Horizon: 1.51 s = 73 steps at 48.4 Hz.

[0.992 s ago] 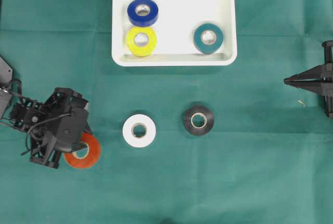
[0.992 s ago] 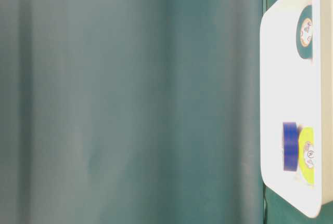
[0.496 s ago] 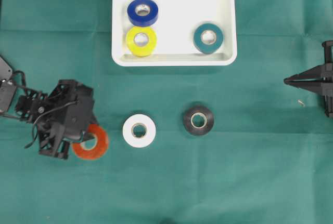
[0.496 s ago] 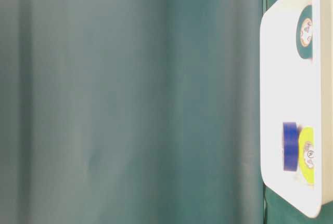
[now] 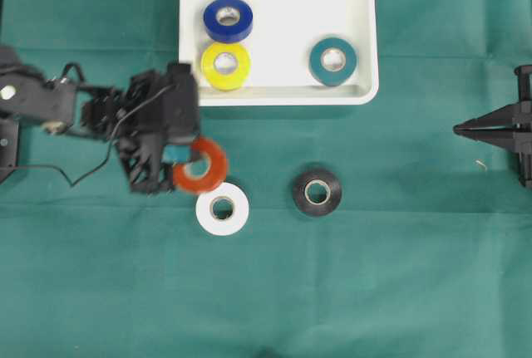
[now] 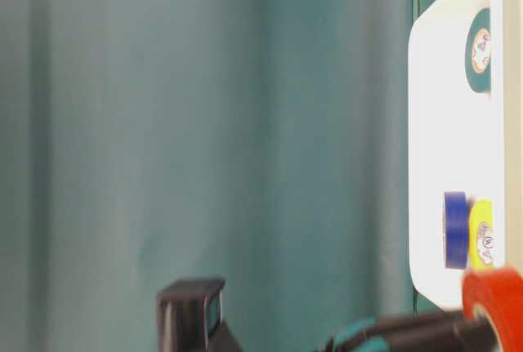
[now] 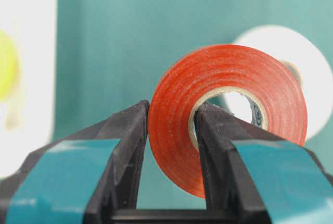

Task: Put the tape into the white case with the left arm.
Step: 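Carry the red roll into the white case and release it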

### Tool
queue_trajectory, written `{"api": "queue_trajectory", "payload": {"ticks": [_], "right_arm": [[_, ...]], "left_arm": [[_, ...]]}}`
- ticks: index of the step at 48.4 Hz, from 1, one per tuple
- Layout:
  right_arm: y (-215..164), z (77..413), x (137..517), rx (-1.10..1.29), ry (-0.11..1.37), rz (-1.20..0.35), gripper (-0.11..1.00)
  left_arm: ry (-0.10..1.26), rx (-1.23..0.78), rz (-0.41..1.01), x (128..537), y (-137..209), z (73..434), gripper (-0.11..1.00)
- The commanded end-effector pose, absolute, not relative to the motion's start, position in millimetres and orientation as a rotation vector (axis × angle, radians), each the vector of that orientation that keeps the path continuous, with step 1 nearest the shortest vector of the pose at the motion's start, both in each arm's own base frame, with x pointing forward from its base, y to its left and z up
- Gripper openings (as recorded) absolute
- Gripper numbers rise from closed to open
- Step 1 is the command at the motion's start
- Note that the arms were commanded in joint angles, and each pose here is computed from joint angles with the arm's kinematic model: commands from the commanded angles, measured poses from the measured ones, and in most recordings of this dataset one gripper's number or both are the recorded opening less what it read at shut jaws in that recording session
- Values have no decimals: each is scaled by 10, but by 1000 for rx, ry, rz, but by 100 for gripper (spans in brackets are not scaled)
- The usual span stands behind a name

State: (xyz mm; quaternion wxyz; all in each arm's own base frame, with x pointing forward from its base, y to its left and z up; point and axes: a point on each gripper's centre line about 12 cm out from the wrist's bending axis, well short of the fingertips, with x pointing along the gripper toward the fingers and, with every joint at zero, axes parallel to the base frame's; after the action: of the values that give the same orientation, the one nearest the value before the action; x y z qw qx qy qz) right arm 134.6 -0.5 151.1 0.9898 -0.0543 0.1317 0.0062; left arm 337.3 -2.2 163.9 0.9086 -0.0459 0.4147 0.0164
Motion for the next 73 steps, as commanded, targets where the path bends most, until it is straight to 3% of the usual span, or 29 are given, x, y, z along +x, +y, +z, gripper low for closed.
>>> {"api": "queue_trajectory", "payload": {"ticks": [1,33,48,73], "right_arm": [[-4,1555,1365,-111,251,13,-9],[-3,1546,1361,-110,247,14,-9],[-3,1546,1361,-110,247,14,-9],[-3,1546,1361,-110,247,14,-9]], "left_arm": [[802,-82,55,3532,109,1787,25],[777,38,200,4179,1186,1775,26],[784,54,221,4343,1400,1692,26],[793,51,221,4347,1401,1650,26]]}}
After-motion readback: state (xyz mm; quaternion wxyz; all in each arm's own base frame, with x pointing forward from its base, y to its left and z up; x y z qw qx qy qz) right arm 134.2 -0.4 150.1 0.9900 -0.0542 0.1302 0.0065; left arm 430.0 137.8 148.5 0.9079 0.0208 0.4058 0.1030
